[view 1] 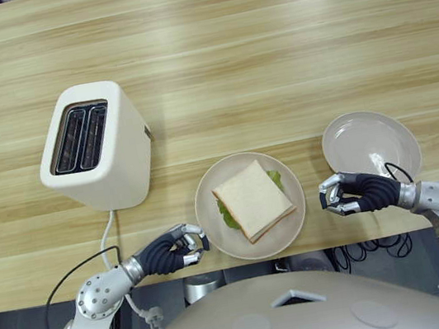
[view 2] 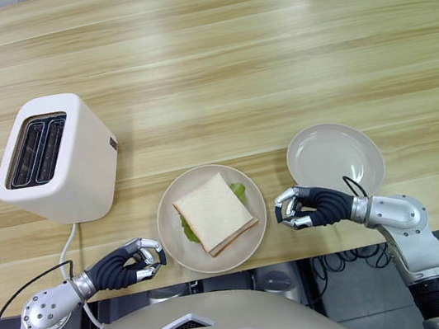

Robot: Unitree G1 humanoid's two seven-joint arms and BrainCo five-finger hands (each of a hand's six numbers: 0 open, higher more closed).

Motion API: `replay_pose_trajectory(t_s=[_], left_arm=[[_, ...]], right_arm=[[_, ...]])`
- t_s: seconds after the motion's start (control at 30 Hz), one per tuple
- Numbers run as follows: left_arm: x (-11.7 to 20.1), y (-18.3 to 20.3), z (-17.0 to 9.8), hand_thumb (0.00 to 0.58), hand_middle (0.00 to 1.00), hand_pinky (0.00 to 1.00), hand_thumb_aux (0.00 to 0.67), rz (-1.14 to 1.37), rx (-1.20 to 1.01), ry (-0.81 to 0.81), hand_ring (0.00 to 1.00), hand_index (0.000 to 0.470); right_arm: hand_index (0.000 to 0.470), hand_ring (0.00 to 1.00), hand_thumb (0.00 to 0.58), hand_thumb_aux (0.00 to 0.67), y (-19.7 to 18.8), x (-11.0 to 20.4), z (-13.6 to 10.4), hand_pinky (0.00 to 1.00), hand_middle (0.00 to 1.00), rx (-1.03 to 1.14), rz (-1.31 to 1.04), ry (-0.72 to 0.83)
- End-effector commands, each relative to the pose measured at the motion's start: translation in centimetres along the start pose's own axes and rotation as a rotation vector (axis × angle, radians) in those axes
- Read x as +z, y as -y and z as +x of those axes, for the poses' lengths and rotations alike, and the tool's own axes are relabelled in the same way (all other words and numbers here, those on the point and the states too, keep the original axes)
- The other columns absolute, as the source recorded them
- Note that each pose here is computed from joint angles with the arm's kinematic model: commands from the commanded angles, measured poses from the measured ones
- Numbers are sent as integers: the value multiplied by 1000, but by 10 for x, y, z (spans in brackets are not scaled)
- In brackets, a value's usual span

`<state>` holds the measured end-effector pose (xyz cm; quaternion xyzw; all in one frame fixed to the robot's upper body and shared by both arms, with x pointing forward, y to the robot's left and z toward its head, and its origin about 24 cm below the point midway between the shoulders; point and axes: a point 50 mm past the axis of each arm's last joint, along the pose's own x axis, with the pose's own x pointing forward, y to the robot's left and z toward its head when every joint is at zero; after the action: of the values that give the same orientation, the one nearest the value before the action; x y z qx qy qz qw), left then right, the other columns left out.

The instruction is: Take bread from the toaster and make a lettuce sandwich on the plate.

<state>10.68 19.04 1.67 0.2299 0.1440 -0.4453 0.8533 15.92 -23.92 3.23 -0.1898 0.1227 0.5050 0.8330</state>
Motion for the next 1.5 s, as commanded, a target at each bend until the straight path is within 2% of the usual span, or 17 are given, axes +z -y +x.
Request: replay_pose_trajectory(t_s=[0.03, 0.2, 0.33, 0.6, 0.83, 1.17, 1.5], left_arm=[[-9, 5, -2, 580, 1000, 1000, 670, 11, -44, -64, 1000, 460], [-16, 3, -10, 580, 1000, 1000, 670, 33, -40, -124, 1000, 460], [-19, 3, -7, 580, 1000, 1000, 670, 66, -52, -143, 1000, 460], [-15, 17, 24, 580, 1000, 1000, 670, 111, -123, -103, 1000, 460], [-11, 21, 35, 580, 1000, 1000, 670, 154, -148, -87, 1000, 460], [3, -15, 60, 580, 1000, 1000, 670, 253, -7, -6, 1000, 460], [4, -46, 108, 580, 1000, 1000, 670, 362, 23, 6, 1000, 460]], right_arm=[[460, 1000, 580, 670, -8, -13, 4, 1000, 1000, 59, -72, -108], [460, 1000, 580, 670, -16, -21, 9, 1000, 1000, 98, -155, -181], [460, 1000, 580, 670, -22, -23, 15, 1000, 1000, 125, -206, -207], [460, 1000, 580, 670, -38, -23, 27, 1000, 1000, 215, -271, -228], [460, 1000, 580, 670, -40, -16, 35, 1000, 1000, 239, -317, -212], [460, 1000, 580, 670, 3, -8, 64, 1000, 1000, 158, -442, -189], [460, 1000, 580, 670, 38, -20, 101, 1000, 1000, 135, -551, -269]])
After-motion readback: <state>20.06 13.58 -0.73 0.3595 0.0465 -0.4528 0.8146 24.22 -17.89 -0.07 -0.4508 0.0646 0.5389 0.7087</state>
